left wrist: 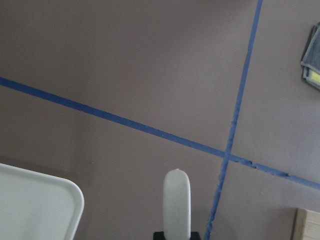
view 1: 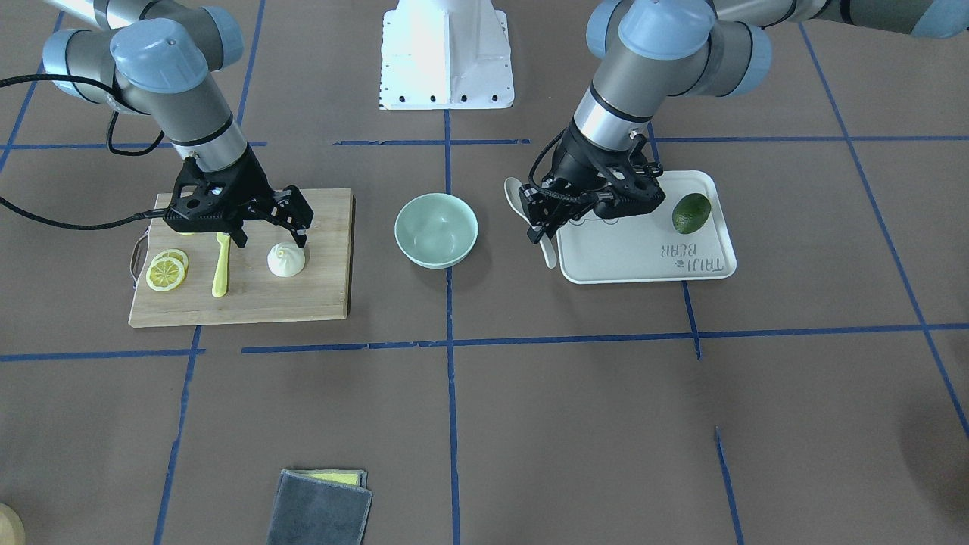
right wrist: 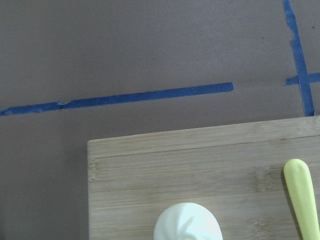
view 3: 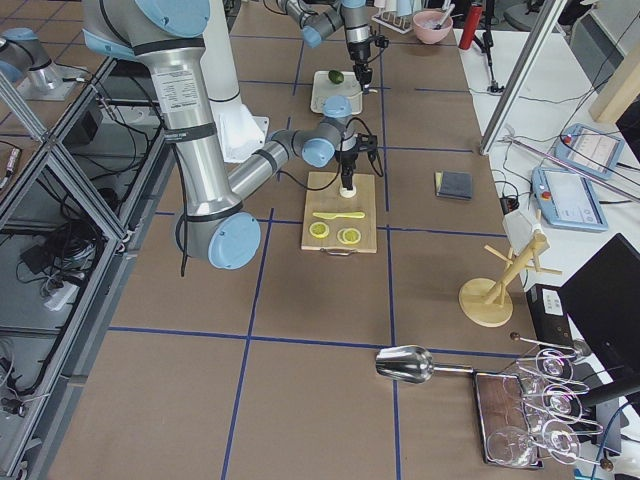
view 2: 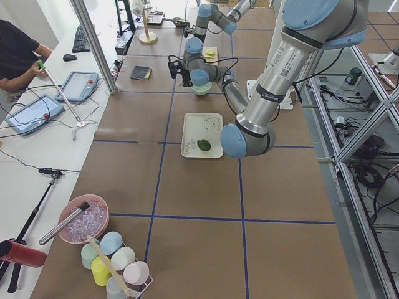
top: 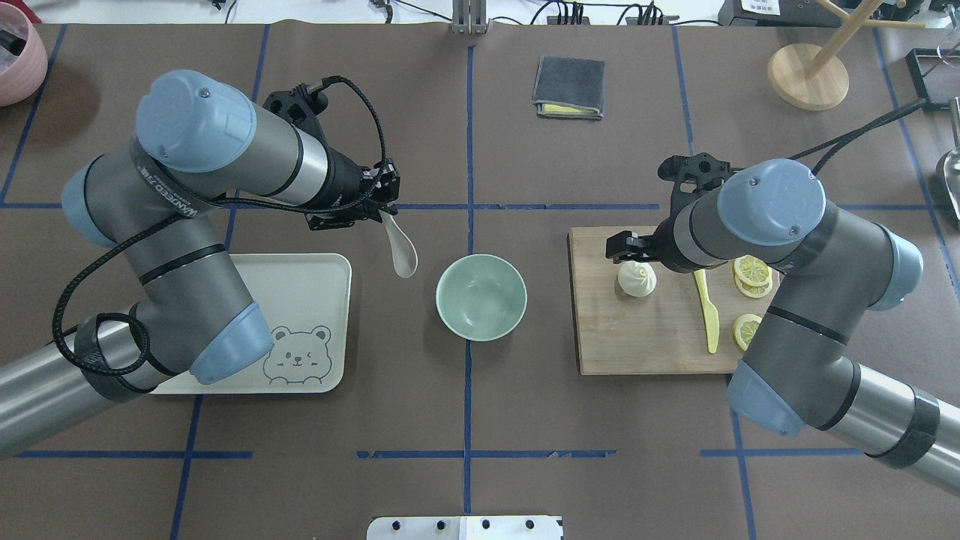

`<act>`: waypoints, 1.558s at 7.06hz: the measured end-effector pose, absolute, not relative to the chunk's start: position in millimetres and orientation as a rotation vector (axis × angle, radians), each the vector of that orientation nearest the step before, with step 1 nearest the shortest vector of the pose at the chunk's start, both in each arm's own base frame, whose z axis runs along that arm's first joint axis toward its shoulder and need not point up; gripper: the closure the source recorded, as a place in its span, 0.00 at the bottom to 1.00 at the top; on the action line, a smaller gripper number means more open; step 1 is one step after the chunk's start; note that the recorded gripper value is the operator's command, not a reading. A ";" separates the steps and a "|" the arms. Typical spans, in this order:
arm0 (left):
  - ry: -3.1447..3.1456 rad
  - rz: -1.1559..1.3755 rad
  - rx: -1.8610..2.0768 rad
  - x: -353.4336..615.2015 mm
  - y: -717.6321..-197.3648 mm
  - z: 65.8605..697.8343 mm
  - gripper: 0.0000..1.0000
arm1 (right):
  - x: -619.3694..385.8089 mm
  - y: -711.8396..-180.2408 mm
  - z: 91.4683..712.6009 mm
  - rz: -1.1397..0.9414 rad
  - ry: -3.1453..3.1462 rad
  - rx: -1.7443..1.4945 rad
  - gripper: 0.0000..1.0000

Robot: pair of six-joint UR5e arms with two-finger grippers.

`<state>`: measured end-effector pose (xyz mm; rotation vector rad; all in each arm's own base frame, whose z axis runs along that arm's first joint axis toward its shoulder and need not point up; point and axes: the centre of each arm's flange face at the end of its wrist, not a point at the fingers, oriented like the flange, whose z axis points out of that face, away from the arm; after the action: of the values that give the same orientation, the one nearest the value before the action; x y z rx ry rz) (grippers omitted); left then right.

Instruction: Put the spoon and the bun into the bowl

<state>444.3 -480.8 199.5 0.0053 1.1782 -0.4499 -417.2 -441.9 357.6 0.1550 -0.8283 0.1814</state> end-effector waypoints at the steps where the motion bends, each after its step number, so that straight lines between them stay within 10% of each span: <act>1: 1.187 -0.453 -0.002 449.4 -479.4 199.4 1.00 | -425.4 -444.5 366.5 0.182 -0.809 0.145 0.00; 4: 1.189 -0.444 -0.006 459.8 -471.8 199.6 1.00 | -436.3 -445.5 379.8 0.180 -0.783 0.127 0.12; 6: 1.189 -0.441 -0.007 461.6 -470.3 199.5 1.00 | -441.3 -442.8 379.4 0.171 -0.783 0.122 0.84; 7: 1.190 -0.441 -0.007 461.8 -470.1 199.5 1.00 | -444.4 -441.4 375.8 0.165 -0.789 0.121 1.00; 11: 1.193 -0.471 -0.031 476.6 -469.6 198.1 1.00 | -445.2 -439.4 364.0 0.151 -0.806 0.127 1.00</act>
<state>476.6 -469.6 198.1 -0.0313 1.1934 -0.4706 -445.2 -439.4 364.0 0.1269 -0.8065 0.1513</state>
